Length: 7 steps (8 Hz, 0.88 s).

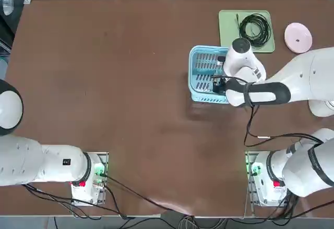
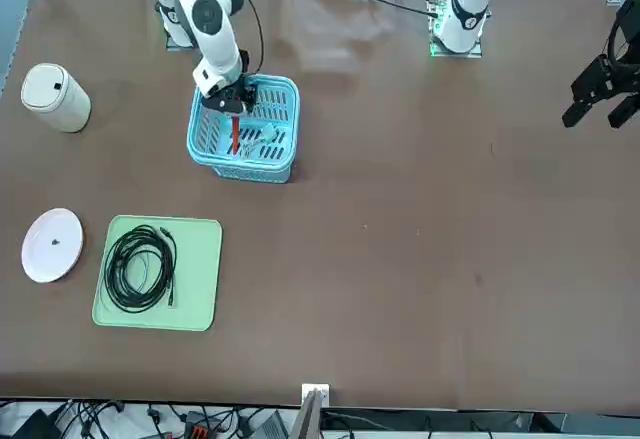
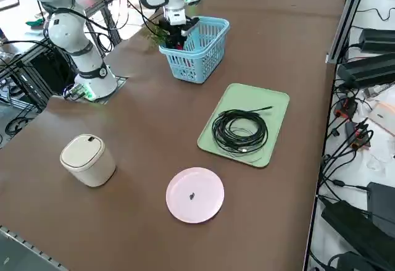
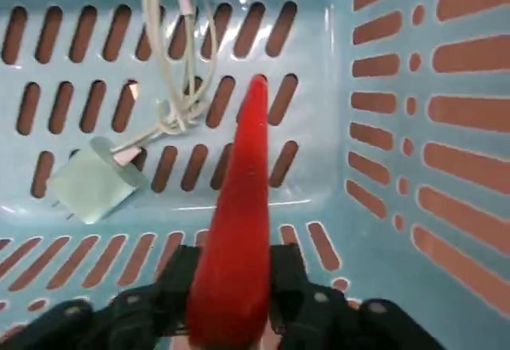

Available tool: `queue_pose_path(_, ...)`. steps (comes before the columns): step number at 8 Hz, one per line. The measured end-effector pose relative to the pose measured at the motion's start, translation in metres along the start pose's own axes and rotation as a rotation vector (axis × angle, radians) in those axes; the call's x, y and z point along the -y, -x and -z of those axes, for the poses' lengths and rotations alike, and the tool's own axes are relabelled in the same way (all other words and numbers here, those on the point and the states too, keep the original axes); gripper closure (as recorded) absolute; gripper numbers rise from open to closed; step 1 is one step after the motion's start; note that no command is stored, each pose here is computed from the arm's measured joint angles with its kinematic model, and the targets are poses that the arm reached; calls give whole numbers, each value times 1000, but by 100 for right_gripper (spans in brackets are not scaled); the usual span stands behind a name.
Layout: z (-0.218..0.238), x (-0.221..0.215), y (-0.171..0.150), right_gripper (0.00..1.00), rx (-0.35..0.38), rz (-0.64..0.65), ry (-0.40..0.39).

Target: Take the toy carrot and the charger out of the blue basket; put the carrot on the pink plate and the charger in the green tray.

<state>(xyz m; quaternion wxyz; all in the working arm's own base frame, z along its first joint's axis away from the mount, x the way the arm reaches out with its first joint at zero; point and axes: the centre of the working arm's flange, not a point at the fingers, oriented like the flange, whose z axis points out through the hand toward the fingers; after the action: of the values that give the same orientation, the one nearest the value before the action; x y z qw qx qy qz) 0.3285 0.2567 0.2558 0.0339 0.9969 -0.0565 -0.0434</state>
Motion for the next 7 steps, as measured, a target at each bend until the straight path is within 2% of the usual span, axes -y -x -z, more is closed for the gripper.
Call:
queue_pose_path(3,-2,-9,-5,81,22,7,16)
queue_pose_path(6,21,4,-18,84,-1,9,-6)
queue_pose_path(7,37,10,-25,84,14,10,7)
